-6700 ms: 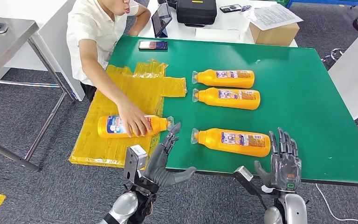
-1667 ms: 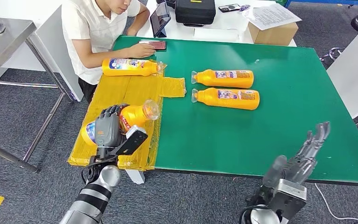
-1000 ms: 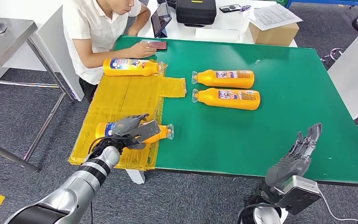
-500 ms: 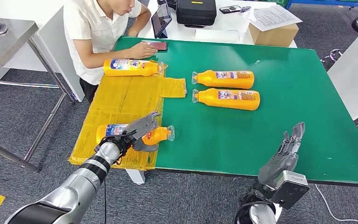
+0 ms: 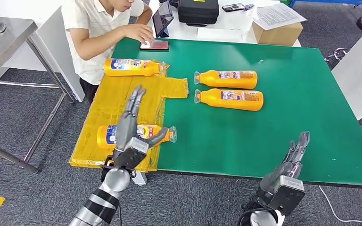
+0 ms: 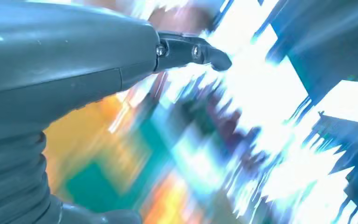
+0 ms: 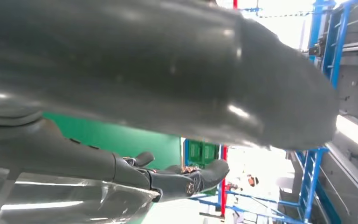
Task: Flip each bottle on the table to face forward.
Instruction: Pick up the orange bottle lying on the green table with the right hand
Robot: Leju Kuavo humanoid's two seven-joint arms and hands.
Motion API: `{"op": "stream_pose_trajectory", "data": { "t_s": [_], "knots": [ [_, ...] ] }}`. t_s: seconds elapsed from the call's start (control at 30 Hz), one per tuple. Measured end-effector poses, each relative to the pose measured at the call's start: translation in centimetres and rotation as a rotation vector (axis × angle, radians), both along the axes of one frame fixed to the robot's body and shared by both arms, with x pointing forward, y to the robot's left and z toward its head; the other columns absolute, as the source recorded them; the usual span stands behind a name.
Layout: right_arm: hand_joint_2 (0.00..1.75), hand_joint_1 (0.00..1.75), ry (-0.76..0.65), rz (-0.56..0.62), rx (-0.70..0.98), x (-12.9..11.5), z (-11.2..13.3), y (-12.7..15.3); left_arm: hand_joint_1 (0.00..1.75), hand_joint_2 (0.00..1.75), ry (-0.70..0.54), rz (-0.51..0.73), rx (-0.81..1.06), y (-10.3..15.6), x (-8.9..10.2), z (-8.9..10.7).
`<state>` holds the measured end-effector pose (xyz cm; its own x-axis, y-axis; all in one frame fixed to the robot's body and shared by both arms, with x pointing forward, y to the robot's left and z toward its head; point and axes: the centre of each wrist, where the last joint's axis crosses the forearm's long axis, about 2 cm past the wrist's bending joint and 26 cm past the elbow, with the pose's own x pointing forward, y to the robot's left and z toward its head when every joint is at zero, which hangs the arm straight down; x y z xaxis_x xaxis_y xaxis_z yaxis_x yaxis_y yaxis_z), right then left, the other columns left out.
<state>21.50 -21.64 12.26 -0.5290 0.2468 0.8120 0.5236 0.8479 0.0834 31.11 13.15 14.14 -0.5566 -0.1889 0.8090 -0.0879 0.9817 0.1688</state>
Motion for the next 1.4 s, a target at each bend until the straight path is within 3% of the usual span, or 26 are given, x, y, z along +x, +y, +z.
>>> {"op": "stream_pose_trajectory", "data": {
  "t_s": [0.07, 0.23, 0.4, 0.53, 0.7, 0.9, 1.2, 1.4],
  "knots": [
    [1.75, 0.00, 0.006, 0.007, -0.035, 0.0, 0.0, 0.2, 0.00, 1.75, -0.093, 0.038, -0.022, -0.7, -0.9, 1.3],
    [1.75, 0.00, 0.140, 0.127, -0.301, 0.7, -2.8, 0.2, 0.00, 1.75, -0.068, -0.048, -0.192, -2.4, -3.3, 1.8],
    [1.75, 0.00, 0.212, 0.160, -0.370, 0.9, -4.8, -0.4, 0.00, 1.75, -0.067, -0.093, -0.217, -2.9, -4.3, 1.9],
    [1.75, 0.00, 0.375, 0.149, -0.641, 1.8, -6.2, -1.8, 0.00, 1.75, 0.114, -0.238, -0.325, -3.7, -4.9, 1.4],
    [1.75, 0.00, 0.584, 0.094, -1.011, 5.1, -8.8, -7.0, 0.00, 1.75, 0.288, -0.323, -0.324, -5.2, -5.8, -0.7],
    [1.75, 0.00, 0.708, 0.054, -1.203, 8.8, -8.2, -10.7, 0.00, 1.75, 0.331, -0.338, -0.271, -5.9, -6.1, -1.4],
    [1.75, 0.00, 0.786, -0.016, -1.327, 10.7, -7.3, -10.8, 0.00, 1.75, 0.332, -0.354, -0.230, -6.3, -6.2, -1.2],
    [1.75, 0.00, 0.828, 0.049, -1.365, 11.8, -6.7, -10.7, 0.00, 1.75, 0.330, -0.360, -0.219, -6.4, -6.1, -1.1]
  ]
}}
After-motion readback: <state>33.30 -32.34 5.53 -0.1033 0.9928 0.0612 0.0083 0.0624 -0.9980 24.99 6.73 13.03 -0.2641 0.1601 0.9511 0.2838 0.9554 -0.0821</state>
